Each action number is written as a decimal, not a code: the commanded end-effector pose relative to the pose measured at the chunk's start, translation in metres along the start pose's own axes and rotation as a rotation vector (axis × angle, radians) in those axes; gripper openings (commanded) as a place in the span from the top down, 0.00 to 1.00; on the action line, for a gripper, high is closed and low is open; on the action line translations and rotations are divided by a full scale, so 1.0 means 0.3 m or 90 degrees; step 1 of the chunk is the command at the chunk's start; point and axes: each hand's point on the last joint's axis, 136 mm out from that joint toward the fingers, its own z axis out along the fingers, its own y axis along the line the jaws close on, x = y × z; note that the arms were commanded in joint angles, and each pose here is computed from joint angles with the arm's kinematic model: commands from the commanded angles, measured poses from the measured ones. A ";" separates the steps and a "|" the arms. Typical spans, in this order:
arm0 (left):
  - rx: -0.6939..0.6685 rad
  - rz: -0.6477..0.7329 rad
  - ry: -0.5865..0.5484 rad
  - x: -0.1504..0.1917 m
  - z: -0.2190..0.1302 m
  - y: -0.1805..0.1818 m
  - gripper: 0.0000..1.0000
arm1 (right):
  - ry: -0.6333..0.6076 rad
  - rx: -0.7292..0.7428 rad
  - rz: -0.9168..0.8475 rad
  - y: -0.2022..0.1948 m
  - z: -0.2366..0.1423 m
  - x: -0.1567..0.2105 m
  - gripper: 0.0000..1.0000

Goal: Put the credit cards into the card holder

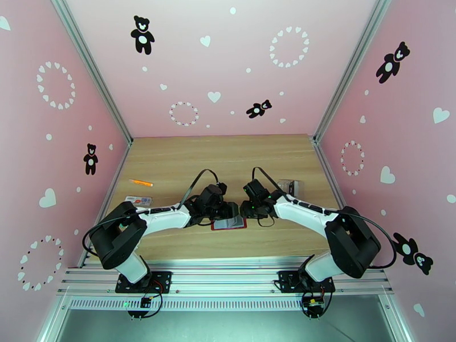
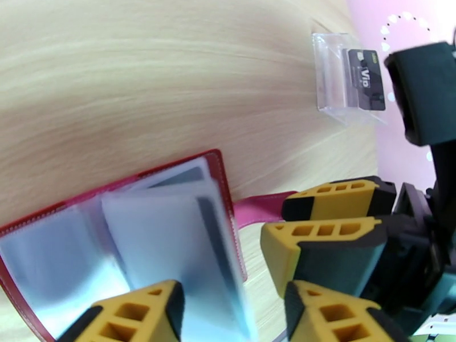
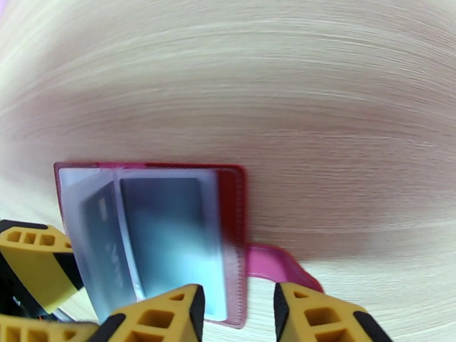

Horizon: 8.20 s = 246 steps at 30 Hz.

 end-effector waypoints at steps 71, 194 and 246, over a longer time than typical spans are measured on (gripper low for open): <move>-0.141 -0.022 -0.077 0.043 -0.210 0.288 0.33 | 0.049 0.335 0.159 -0.770 -0.193 -0.319 0.41; 0.235 0.069 -0.173 0.076 -0.677 -0.190 0.35 | -0.181 -0.607 -0.246 0.533 -0.724 0.073 1.00; -0.129 -0.086 -0.020 0.075 -0.113 0.351 0.76 | 0.085 -0.302 0.072 0.186 0.088 0.028 1.00</move>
